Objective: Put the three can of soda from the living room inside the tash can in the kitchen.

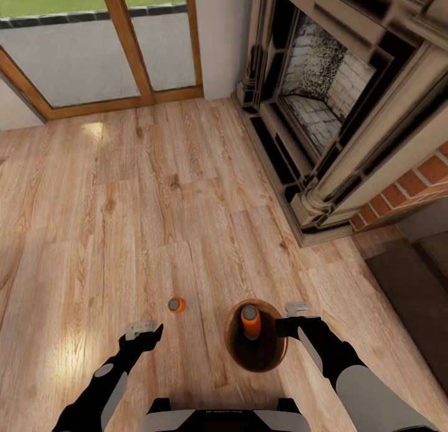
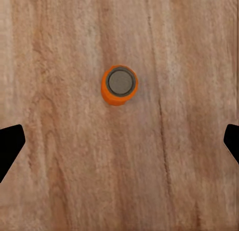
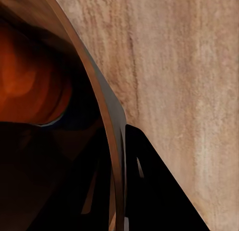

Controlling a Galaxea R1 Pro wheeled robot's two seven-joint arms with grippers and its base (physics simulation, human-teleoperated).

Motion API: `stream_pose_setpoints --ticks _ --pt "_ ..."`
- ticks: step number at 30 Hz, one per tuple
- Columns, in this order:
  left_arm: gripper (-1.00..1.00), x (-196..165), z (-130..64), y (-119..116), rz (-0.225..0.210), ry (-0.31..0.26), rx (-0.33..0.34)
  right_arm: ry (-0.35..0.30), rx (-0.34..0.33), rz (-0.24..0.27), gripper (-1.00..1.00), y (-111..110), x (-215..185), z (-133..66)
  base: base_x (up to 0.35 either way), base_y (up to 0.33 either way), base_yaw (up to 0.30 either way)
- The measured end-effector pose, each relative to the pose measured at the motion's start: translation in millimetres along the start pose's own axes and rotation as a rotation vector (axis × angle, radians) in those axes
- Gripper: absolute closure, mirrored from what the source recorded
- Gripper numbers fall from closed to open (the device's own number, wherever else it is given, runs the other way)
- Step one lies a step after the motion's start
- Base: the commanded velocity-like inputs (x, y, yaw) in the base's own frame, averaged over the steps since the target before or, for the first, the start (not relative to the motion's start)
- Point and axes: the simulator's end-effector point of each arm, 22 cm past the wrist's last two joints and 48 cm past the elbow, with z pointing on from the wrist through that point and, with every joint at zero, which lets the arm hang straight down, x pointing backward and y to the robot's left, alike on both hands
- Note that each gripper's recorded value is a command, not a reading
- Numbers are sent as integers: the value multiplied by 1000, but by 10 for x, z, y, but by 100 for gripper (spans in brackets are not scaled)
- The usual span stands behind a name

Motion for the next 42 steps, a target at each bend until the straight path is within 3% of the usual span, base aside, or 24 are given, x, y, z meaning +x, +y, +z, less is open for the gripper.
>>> stream_pose_setpoints --ticks 19,42 --pt "-100 1 4 -43 -3 -1 5 -2 0 -1 100 3 -8 -1 297 0 0" --pt "-100 13 32 -43 -3 -1 6 -34 -7 -5 100 47 -154 -9 22 0 0"
